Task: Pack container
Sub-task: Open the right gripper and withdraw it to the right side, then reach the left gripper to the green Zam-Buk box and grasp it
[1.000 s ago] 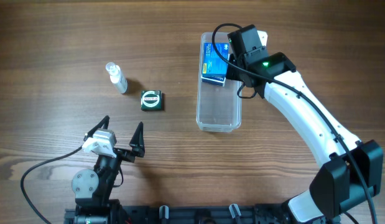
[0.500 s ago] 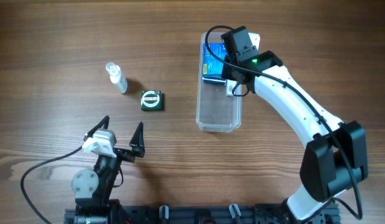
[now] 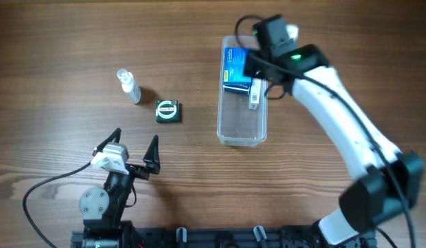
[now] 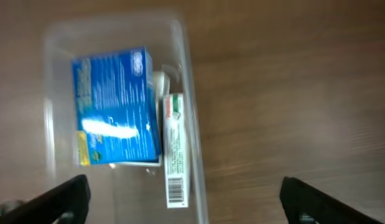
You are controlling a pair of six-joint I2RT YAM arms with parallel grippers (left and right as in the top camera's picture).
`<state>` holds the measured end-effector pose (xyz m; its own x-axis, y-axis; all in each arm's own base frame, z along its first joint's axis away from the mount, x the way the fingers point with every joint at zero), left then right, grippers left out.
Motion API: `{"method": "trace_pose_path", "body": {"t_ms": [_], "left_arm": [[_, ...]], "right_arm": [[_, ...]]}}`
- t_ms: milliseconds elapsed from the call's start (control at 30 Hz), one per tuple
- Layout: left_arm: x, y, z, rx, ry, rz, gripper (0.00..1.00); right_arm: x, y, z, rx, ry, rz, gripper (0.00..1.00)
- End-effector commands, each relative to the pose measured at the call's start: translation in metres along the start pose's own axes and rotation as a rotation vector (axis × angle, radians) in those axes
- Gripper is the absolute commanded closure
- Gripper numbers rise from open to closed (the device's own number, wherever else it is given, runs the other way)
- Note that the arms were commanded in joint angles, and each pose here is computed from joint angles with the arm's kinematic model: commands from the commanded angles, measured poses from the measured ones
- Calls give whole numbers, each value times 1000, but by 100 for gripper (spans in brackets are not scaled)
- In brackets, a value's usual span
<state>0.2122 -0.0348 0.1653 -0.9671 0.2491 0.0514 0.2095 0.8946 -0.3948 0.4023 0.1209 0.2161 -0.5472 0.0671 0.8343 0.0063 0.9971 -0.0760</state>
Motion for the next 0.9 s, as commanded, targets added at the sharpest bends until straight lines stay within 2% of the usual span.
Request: {"method": "trace_pose_path", "body": {"t_ms": [0, 133, 267, 367, 567, 667, 867], "left_arm": [[0, 0, 2, -11, 5, 1, 0], [0, 0, 2, -11, 5, 1, 0], [0, 0, 2, -11, 5, 1, 0], [0, 0, 2, -11, 5, 1, 0], [0, 0, 2, -11, 5, 1, 0], [0, 0, 2, -11, 5, 1, 0], [0, 0, 2, -11, 5, 1, 0]], "right_arm": [[45, -69, -27, -154, -106, 68, 0], [32, -147, -10, -334, 0, 95, 0], [25, -209, 9, -533, 63, 38, 0], [27, -243, 23, -615, 80, 88, 0], [18, -278, 46, -764, 106, 191, 0], [13, -287, 62, -755, 142, 273, 0], [11, -287, 61, -757, 138, 272, 0]]}}
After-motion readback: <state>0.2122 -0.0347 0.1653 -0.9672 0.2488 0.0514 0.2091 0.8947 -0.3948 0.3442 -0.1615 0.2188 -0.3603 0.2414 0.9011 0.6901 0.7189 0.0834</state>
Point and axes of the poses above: each gripper's point midway between its finger pads, its own x axis back along the fingers, its own y axis along the line the jaws close on, z = x × y, the point moved 3 cm from there along x, back along the fingers, and after that the axes turned 13 degrees about x, right-handed, at the moved point
